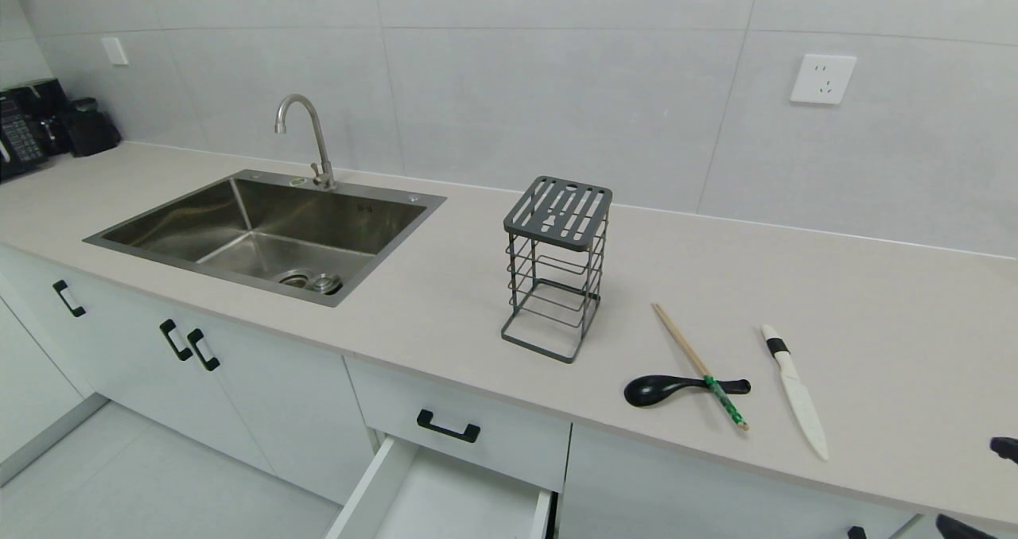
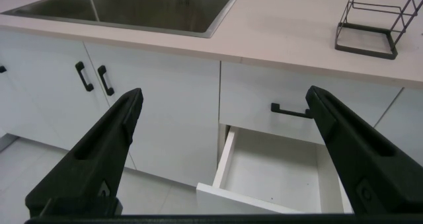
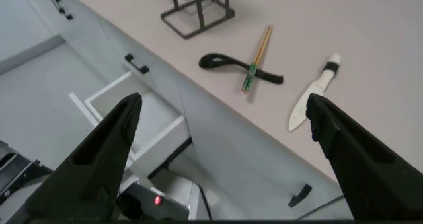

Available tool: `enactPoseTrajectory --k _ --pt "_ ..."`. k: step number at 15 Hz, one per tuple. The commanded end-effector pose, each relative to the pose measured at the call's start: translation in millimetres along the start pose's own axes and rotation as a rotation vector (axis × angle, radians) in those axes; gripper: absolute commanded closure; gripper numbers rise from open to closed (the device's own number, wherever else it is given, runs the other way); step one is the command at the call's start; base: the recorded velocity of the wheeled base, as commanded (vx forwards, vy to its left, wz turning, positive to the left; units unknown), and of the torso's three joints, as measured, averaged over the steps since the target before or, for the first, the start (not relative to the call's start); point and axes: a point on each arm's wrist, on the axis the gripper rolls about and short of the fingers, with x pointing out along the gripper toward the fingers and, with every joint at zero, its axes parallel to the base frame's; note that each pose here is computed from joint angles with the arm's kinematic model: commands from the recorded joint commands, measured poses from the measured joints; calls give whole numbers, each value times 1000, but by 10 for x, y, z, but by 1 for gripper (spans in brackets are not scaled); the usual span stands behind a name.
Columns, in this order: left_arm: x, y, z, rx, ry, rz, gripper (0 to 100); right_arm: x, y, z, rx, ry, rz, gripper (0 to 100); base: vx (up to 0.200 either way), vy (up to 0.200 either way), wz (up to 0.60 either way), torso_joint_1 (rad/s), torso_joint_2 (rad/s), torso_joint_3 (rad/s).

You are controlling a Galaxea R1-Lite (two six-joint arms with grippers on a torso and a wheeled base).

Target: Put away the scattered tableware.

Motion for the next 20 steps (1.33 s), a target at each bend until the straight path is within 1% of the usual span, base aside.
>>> enactPoseTrajectory --k 1,3,7,8,9,10,11,12,15,17,19,20 --pt "1 0 1 0 1 0 0 391 -141 83 37 194 27 0 0 0 0 0 0 0" --pt "1 0 1 0 1 0 0 521 -187 77 50 247 30 0 0 0 0 0 0 0" --pt "1 0 1 0 1 0 0 740 -267 108 34 264 34 0 0 0 0 0 0 0" --pt "1 0 1 0 1 0 0 784 -282 96 20 282 39 0 0 0 0 0 0 0" --pt "1 0 1 0 1 0 0 867 -312 71 -27 321 53 0 0 0 0 0 0 0" --pt "1 0 1 0 1 0 0 919 -330 62 -56 341 63 0 0 0 0 0 0 0" --pt "1 0 1 0 1 0 0 1003 -353 63 -67 369 70 0 0 0 0 0 0 0" --pt "1 0 1 0 1 0 0 1049 -334 47 -77 388 76 0 0 0 0 0 0 0" --pt "1 0 1 0 1 0 0 1103 -326 49 -87 392 66 0 0 0 0 0 0 0" --pt "1 0 1 0 1 0 0 1273 -378 68 -64 383 56 0 0 0 0 0 0 0" --pt "1 0 1 0 1 0 0 1427 -381 -8 -65 451 39 0 0 0 0 0 0 0" --pt "1 0 1 0 1 0 0 1475 -367 -28 -68 471 46 0 0 0 0 0 0 0"
